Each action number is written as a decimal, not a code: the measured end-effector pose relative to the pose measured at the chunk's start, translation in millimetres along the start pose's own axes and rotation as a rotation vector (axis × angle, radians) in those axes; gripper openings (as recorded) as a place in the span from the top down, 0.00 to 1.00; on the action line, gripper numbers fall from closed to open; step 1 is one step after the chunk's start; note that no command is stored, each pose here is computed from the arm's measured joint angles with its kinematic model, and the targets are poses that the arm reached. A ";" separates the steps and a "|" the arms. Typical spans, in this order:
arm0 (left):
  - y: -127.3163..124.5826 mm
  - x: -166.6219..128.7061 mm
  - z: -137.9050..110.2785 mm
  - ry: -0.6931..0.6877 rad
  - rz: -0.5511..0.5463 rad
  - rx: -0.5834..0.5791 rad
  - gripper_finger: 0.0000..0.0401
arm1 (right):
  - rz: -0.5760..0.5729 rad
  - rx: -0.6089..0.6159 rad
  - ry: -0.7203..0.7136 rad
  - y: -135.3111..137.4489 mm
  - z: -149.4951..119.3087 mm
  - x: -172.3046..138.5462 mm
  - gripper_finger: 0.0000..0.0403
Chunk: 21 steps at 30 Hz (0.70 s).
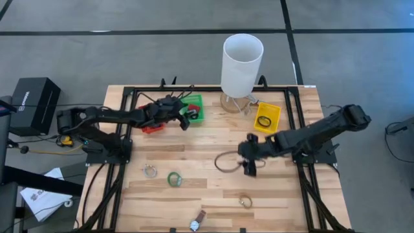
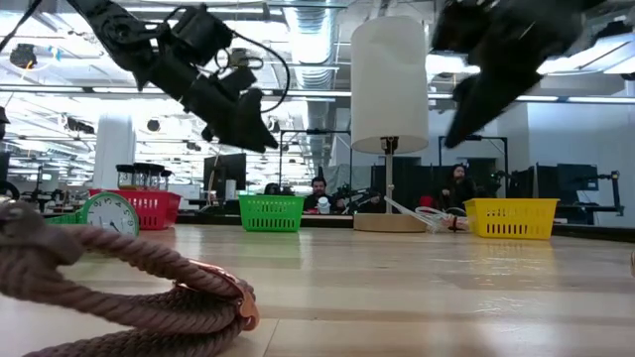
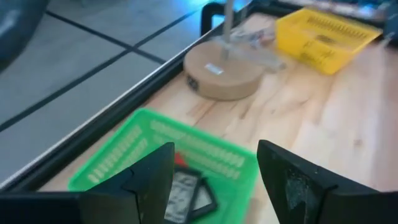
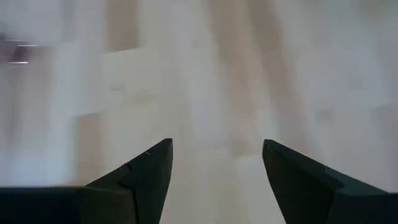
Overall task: Pick & Place Office items
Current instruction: Put the gold wrist watch into the yellow bin
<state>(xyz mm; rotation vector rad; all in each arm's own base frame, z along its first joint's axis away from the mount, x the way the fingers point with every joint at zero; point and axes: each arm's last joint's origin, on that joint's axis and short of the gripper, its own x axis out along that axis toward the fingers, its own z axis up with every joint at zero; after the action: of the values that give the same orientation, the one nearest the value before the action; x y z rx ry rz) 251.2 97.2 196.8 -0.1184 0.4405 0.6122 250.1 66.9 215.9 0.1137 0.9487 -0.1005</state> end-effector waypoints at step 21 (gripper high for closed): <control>-42.9 -18.9 1.8 -0.053 -0.164 0.020 0.50 | 0.154 0.094 0.140 109.9 -66.0 29.9 0.41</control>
<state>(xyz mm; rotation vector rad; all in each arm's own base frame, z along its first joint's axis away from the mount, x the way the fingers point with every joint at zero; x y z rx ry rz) 262.9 52.7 205.7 -0.1176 0.3813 0.4490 229.3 183.8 159.2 0.2833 1.0712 0.0050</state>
